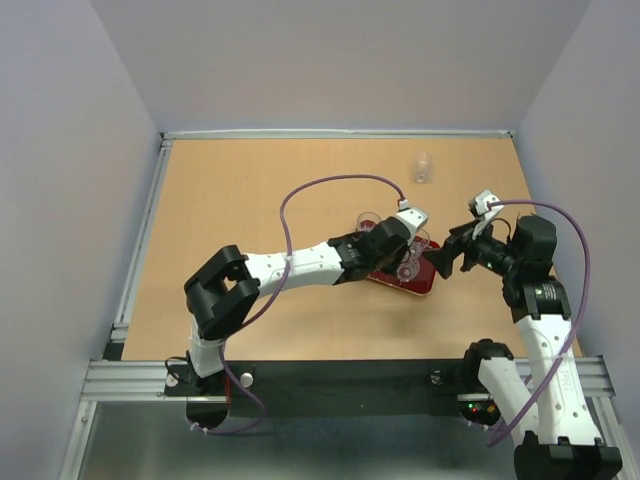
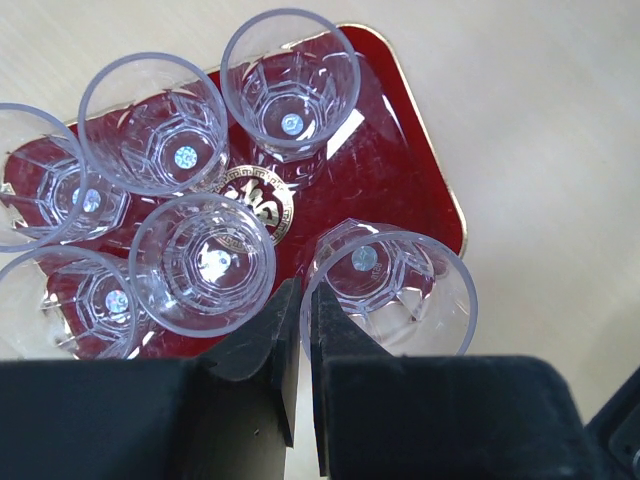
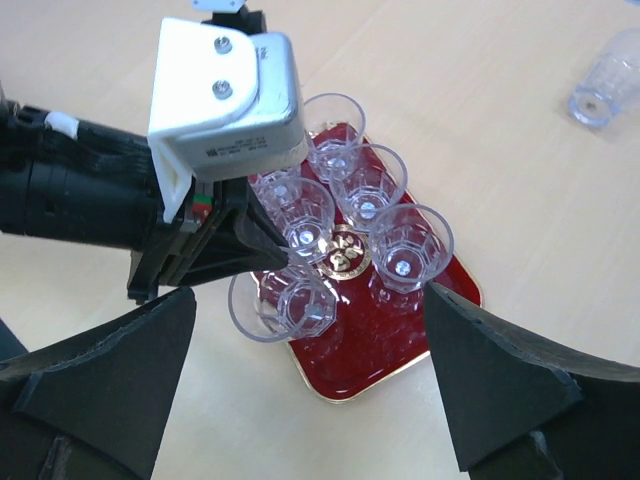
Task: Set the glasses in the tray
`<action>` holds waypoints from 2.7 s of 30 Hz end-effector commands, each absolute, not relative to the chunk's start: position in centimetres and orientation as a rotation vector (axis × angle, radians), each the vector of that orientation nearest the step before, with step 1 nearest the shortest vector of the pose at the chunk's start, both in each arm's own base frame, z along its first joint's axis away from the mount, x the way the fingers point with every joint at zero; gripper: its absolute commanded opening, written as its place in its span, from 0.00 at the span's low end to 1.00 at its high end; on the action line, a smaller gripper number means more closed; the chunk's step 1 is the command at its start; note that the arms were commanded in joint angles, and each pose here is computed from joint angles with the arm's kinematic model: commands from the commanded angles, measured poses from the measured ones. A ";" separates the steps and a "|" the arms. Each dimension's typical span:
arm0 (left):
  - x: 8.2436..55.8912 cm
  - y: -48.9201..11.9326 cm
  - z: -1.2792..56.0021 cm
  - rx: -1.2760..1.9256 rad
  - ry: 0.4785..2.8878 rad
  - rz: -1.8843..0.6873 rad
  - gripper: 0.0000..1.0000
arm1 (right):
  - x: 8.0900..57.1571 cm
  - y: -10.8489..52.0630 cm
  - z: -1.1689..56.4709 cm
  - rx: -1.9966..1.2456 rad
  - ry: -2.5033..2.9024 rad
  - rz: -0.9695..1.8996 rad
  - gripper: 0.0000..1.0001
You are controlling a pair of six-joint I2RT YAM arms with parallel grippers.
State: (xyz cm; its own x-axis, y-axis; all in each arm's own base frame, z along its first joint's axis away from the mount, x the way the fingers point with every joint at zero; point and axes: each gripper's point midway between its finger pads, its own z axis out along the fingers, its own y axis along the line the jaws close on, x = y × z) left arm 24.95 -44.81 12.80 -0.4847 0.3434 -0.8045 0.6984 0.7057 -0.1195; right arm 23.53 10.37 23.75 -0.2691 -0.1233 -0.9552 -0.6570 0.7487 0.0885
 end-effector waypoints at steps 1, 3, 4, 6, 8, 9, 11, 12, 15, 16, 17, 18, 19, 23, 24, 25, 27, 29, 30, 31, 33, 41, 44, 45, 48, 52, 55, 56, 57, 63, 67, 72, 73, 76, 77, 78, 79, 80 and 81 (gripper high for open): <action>26.0 -46.8 16.5 0.765 2.004 -0.608 0.00 | 24.6 9.4 25.9 -0.505 1.784 0.515 1.00; 26.1 -47.0 16.1 0.770 2.009 -0.600 0.00 | 24.5 9.4 26.0 -0.499 1.780 0.511 1.00; 26.3 -47.0 16.1 0.769 2.007 -0.592 0.00 | 24.5 9.3 25.8 -0.493 1.784 0.512 1.00; 26.5 -47.2 15.8 0.769 2.008 -0.580 0.00 | 24.4 9.3 25.9 -0.485 1.782 0.514 1.00; 26.6 -47.3 15.7 0.769 2.008 -0.575 0.00 | 24.4 9.3 25.8 -0.483 1.785 0.513 1.00; 26.7 -47.4 15.2 0.772 2.015 -0.568 0.00 | 24.4 9.3 25.7 -0.480 1.785 0.510 1.00; 26.8 -47.6 15.1 0.774 2.016 -0.563 0.00 | 24.4 9.3 25.7 -0.477 1.785 0.512 1.00; 26.9 -47.6 14.7 0.775 2.023 -0.556 0.00 | 24.4 9.3 25.7 -0.479 1.784 0.511 1.00; 27.1 -47.7 14.2 0.773 2.029 -0.546 0.00 | 24.3 9.3 25.8 -0.477 1.781 0.511 1.00; 27.1 -47.7 14.1 0.776 2.029 -0.544 0.00 | 24.2 9.3 25.8 -0.478 1.780 0.513 1.00; 27.1 -47.8 14.1 0.776 2.029 -0.543 0.00 | 24.2 9.3 25.8 -0.477 1.779 0.511 1.00; 27.2 -47.8 13.9 0.776 2.031 -0.541 0.00 | 24.2 9.3 25.8 -0.476 1.778 0.509 1.00; 27.2 -47.8 13.9 0.776 2.030 -0.537 0.00 | 24.2 9.3 25.7 -0.476 1.780 0.509 1.00; 27.3 -48.0 13.7 0.775 2.031 -0.532 0.01 | 24.1 9.3 25.6 -0.474 1.782 0.511 1.00; 27.3 -48.0 13.5 0.777 2.034 -0.529 0.04 | 24.1 9.3 25.5 -0.475 1.780 0.510 1.00; 27.4 -48.0 13.6 0.771 2.034 -0.527 0.06 | 24.1 9.3 25.5 -0.475 1.780 0.510 1.00; 27.4 -48.0 13.6 0.769 2.035 -0.528 0.17 | 24.1 9.3 25.5 -0.474 1.782 0.511 1.00; 27.5 -48.0 13.6 0.766 2.034 -0.529 0.25 | 24.1 9.3 25.4 -0.473 1.783 0.510 1.00; 27.5 -48.0 13.7 0.765 2.033 -0.530 0.32 | 24.1 9.3 25.5 -0.472 1.783 0.511 1.00; 27.4 -48.1 13.7 0.767 2.032 -0.530 0.34 | 24.1 9.3 25.5 -0.474 1.783 0.512 1.00; 27.3 -47.7 13.3 0.773 2.050 -0.515 0.37 | 24.1 9.3 25.6 -0.471 1.782 0.514 1.00; 27.2 -47.7 14.5 0.756 2.039 -0.534 0.41 | 24.0 9.2 26.0 -0.469 1.769 0.504 1.00; 27.3 -47.5 16.3 0.728 2.014 -0.555 0.46 | 23.9 9.2 26.0 -0.466 1.769 0.503 1.00; 27.3 -47.3 17.4 0.714 1.997 -0.564 0.47 | 23.8 9.2 26.0 -0.466 1.766 0.503 1.00; 27.4 -46.7 19.8 0.680 1.957 -0.578 0.52 | 23.7 9.2 26.0 -0.459 1.764 0.503 1.00; 27.7 -44.9 20.9 0.643 1.934 -0.540 0.59 | 23.6 9.2 26.4 -0.451 1.760 0.508 1.00; 28.0 -43.8 22.2 0.606 1.904 -0.534 0.63 | 23.5 9.3 26.7 -0.446 1.756 0.516 1.00; 28.5 -43.0 21.8 0.592 1.912 -0.512 0.64 | 23.5 9.4 26.7 -0.447 1.756 0.520 1.00; 28.5 -42.6 22.3 0.584 1.906 -0.513 0.64 | 23.5 9.4 26.8 -0.447 1.756 0.522 1.00; 29.5 -39.2 23.1 0.543 1.900 -0.477 0.65 | 24.0 9.4 26.4 -0.426 1.787 0.543 1.00; 30.4 -34.9 25.5 0.482 1.849 -0.354 0.70 | 25.4 9.3 25.2 -0.376 1.867 0.572 1.00; 29.3 -28.3 29.4 0.468 1.746 -0.214 0.81 | 28.8 8.7 24.2 -0.257 1.987 0.600 1.00; 29.1 -27.5 29.8 0.470 1.727 -0.200 0.82 | 29.5 8.6 24.0 -0.240 2.006 0.599 1.00; 28.1 -24.3 30.2 0.487 1.661 -0.141 0.84 | 33.1 7.3 22.9 -0.096 2.098 0.562 1.00; 28.0 -23.4 30.0 0.492 1.645 -0.116 0.84 | 34.6 6.8 21.3 -0.050 2.157 0.541 1.00; 27.4 -22.2 29.0 0.504 1.636 -0.088 0.87 | 35.5 6.4 20.9 -0.029 2.176 0.527 1.00; 27.4 -21.5 29.0 0.478 1.617 -0.074 0.89 | 36.9 6.1 21.8 -0.016 2.161 0.502 1.00; 27.3 -20.7 28.7 0.461 1.614 -0.053 0.91 | 38.0 5.3 21.5 0.019 2.173 0.458 1.00; 27.1 -19.9 28.7 0.453 1.600 -0.042 0.92 | 39.5 4.9 19.4 0.048 2.230 0.444 1.00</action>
State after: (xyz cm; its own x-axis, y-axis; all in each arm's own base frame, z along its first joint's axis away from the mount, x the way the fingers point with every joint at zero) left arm 26.67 -22.50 29.89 -0.0588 0.1789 -0.9821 0.3959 0.9073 0.1416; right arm 35.15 6.61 18.80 -0.6725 0.1383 -0.7271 -0.2171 0.9023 0.3725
